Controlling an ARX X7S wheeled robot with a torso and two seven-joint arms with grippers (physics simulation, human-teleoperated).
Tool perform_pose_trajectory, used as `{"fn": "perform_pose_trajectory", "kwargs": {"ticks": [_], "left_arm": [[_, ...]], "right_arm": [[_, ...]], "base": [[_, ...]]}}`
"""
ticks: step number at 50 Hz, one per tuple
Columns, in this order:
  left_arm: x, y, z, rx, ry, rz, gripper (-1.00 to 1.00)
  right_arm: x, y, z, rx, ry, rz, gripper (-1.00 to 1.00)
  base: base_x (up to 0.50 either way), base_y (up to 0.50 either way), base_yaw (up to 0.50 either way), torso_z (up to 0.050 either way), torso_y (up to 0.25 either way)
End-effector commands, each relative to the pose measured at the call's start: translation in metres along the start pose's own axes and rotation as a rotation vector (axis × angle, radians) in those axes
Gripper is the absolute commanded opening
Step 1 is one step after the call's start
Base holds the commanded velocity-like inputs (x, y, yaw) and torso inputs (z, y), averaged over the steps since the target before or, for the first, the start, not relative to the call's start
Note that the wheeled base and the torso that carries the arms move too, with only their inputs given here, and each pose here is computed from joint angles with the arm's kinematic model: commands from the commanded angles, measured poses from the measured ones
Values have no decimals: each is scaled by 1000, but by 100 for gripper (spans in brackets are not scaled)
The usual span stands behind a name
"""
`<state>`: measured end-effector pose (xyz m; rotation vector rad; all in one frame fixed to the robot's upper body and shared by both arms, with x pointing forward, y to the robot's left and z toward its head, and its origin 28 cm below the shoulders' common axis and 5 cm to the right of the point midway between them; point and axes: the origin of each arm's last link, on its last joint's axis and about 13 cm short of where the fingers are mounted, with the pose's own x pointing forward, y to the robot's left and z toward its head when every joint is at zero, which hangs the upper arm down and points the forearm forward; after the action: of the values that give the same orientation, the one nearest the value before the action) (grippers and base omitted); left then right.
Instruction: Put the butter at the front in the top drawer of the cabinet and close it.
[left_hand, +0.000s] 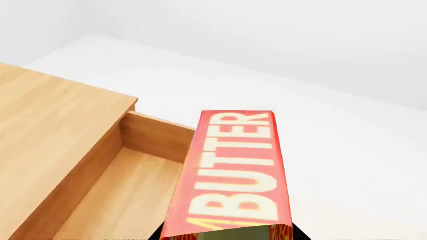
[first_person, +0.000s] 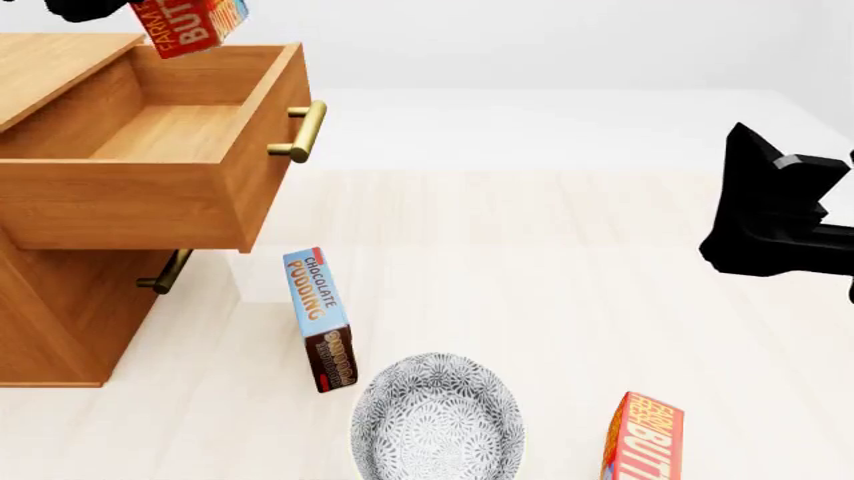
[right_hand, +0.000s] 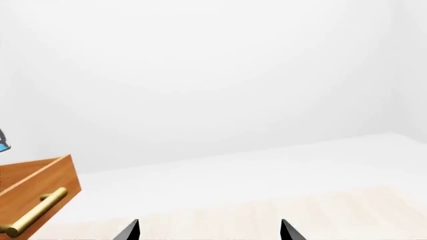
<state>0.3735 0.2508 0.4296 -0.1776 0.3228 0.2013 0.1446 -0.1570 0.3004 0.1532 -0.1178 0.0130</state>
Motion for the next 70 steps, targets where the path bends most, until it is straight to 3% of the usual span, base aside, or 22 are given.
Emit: {"fn": "perform_pose_trajectory", "kwargs": {"ticks": [1, 20, 32, 53, 70], "left_arm": [[15, 5, -11, -24, -9, 17, -100], [40, 11, -31, -105, -40, 99, -100], [45, 18, -32, -109, -70, 196, -100], [50, 26, -43, 30, -41, 237, -100], [57, 27, -54, 73, -8, 232, -100]], "right_arm": [[-1, 0, -3, 4, 5, 4, 100], [1, 1, -8, 17, 15, 29, 100], [1, 0, -11, 26, 23, 28, 100], [-1, 0, -16, 34, 34, 27, 100], [-4, 0, -20, 42, 39, 21, 100]], "base": [[0, 0, 0, 0, 0], [0, 0, 0, 1, 2], [0, 0, 0, 1, 1], [0, 0, 0, 0, 1], [0, 0, 0, 1, 1]]}}
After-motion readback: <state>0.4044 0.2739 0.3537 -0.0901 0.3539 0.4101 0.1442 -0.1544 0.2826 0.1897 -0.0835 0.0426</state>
